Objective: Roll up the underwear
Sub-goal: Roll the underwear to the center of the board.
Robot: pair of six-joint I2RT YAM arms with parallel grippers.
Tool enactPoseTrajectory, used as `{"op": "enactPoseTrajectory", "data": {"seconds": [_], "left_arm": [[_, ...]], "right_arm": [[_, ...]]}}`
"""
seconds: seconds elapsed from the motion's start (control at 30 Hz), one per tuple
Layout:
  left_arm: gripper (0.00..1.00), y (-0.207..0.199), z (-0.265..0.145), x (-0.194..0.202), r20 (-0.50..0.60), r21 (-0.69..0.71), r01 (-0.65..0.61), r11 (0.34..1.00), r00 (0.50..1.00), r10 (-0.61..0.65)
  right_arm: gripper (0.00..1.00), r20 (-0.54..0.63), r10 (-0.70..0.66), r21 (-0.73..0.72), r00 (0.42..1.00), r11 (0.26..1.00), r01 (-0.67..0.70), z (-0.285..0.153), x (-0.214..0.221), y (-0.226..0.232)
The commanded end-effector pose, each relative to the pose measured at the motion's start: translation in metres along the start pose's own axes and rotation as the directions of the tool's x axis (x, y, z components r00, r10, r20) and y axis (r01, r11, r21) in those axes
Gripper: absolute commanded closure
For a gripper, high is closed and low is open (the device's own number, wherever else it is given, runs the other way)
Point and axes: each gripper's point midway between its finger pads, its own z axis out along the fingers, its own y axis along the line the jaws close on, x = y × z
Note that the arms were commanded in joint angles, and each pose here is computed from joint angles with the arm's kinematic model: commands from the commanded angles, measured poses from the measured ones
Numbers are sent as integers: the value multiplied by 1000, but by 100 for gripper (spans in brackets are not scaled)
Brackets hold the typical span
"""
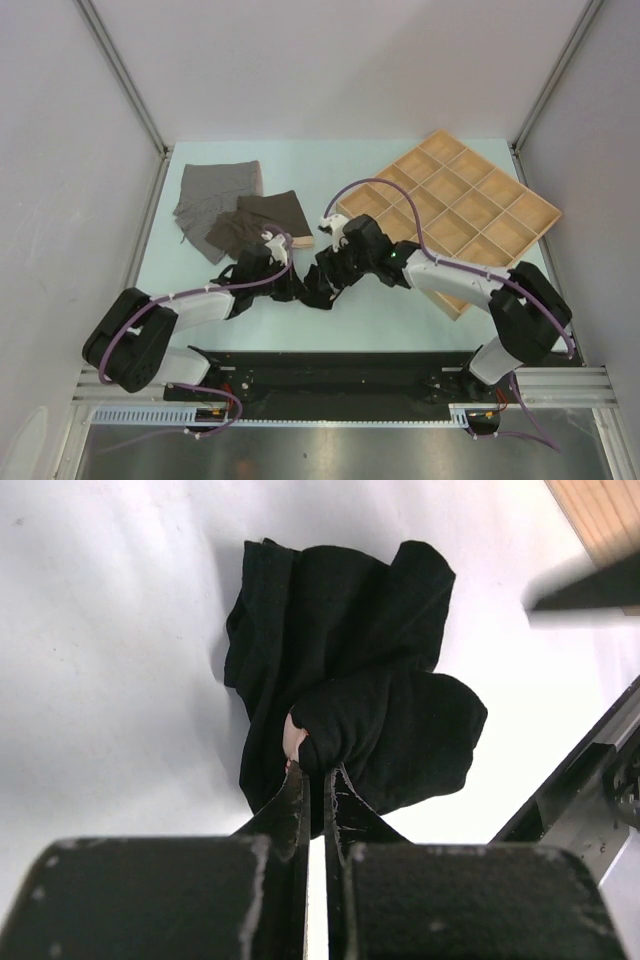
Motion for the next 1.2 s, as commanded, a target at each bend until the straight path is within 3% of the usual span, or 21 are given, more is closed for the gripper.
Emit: {"op": "enactPoseTrajectory", "data": {"seconds": [0.0,0.1,0.3,0.6,1.07,1.17], "left_arm": [[100,11,3,9,-68,-62,14,998,998,-18],[100,11,6,10,-85,-66,20,998,996,-25],[100,14,13,12,-122,-79,32,996,992,-42],[100,13,15,11,-128,-80,46,996,990,-56],[100,8,8,4,-101,-78,51,996,993,-59],[100,7,7,2,-93,-73,48,996,994,-55]], "right_arm": [[28,108,-270,18,957,963,270,-7,-5,36],[28,148,-378,-6,914,924,383,-3,3,56],[30,169,-458,-9,873,885,466,14,12,61],[27,83,-537,106,839,842,528,40,29,41],[28,-51,-451,359,891,824,437,61,51,-13],[43,-73,-422,374,904,828,417,66,57,-21]]}}
